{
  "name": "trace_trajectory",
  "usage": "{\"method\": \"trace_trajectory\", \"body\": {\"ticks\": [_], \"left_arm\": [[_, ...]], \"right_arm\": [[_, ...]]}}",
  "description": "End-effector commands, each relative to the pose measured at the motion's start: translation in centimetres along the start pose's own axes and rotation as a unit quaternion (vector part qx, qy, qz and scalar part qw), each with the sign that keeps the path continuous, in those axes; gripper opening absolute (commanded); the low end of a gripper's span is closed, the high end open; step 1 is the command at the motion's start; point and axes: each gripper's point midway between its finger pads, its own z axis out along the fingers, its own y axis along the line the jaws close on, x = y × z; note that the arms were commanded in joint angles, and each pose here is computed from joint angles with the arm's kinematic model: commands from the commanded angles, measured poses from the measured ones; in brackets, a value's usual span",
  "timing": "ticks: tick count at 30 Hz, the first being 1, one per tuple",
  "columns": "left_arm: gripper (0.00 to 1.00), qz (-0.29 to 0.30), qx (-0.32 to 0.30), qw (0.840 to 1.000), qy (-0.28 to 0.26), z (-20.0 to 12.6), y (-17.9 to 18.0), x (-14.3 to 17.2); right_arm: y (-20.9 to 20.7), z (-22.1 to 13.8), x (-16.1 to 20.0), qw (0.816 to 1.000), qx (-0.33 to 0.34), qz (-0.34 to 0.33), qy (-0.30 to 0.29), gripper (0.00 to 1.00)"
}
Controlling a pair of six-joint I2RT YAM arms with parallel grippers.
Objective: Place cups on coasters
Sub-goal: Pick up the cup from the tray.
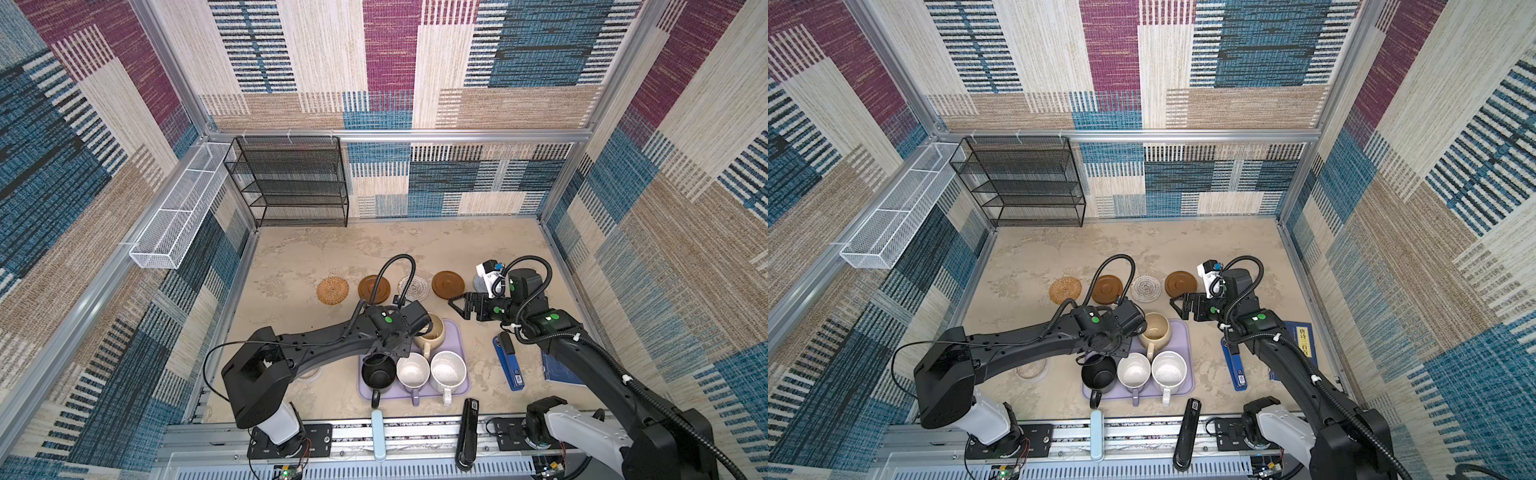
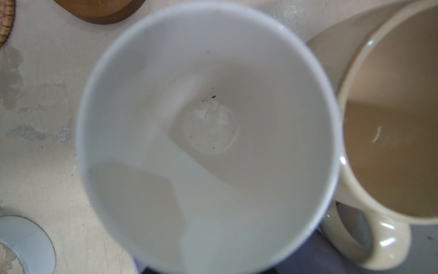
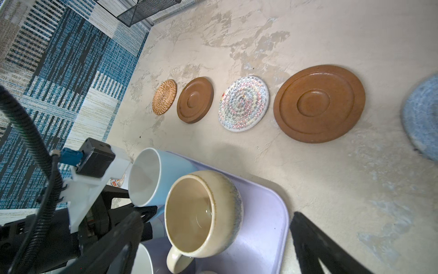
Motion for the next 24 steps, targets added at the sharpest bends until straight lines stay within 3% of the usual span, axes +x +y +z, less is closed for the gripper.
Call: {"method": "trace_trajectory", "body": {"ticks": [1, 5, 16, 24], "left_arm": [[0.34, -0.013, 0.004, 1.0, -0.006, 0.4, -0.5, -0.4], [0.31, -0.014, 0.004, 1.0, -0.007, 0.4, -0.5, -0.4], [0.0, -0.015, 0.02, 1.0, -0.007, -0.1, -1.2, -0.8], [0.0, -0.015, 0.046, 0.999, -0.016, -1.3, -1.8, -1.2]], "right_arm": [[0.3, 0.0, -0.9, 1.0, -0.004, -0.01, -0.015, 1.0], [0.4, -0.2, -1.2, 1.0, -0.002, -0.012, -0.019, 1.0], [0.9, -0.5, -1.7, 0.999, -0.011, -0.018, -0.034, 1.0], [1.8, -0.9, -3.0, 0.998, -0.022, -0.04, -0.048, 0.99]]}}
